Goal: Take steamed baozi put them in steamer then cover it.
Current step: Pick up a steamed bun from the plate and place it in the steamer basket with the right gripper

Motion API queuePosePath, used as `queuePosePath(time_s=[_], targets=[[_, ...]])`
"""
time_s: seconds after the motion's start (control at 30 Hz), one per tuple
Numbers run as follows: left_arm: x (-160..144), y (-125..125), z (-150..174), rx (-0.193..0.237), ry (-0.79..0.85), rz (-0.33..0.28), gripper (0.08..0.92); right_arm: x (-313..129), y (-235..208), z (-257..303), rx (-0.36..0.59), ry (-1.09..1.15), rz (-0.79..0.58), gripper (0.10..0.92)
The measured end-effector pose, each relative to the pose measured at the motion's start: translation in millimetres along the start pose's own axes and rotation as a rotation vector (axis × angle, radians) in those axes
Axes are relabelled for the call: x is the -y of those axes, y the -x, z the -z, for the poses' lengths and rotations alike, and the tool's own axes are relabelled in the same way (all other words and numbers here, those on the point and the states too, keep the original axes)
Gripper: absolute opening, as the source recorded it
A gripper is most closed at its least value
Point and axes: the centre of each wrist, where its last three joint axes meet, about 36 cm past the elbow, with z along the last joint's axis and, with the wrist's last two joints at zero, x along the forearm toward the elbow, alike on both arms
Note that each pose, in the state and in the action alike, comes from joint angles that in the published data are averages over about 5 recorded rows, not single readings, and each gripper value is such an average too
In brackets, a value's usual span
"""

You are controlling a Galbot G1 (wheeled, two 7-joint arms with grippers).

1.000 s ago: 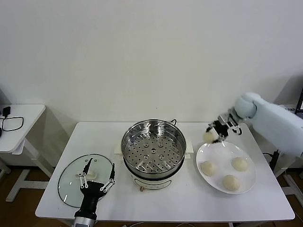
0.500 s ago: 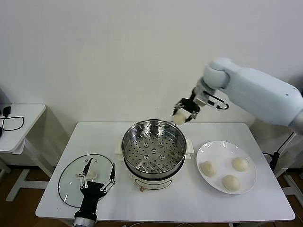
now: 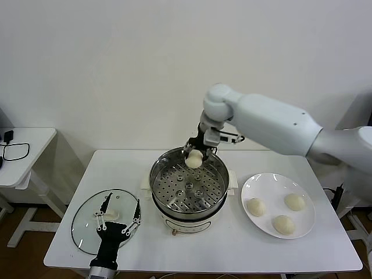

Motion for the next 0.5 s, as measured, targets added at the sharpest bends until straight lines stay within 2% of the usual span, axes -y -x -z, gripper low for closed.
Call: queuePosePath(time_s=[0.5], targets=[[-1.9, -0.7, 1.8, 0.007, 0.000, 0.009, 0.823, 23.2, 44.8, 5.7, -0.010, -0.053, 0.040, 0.653]])
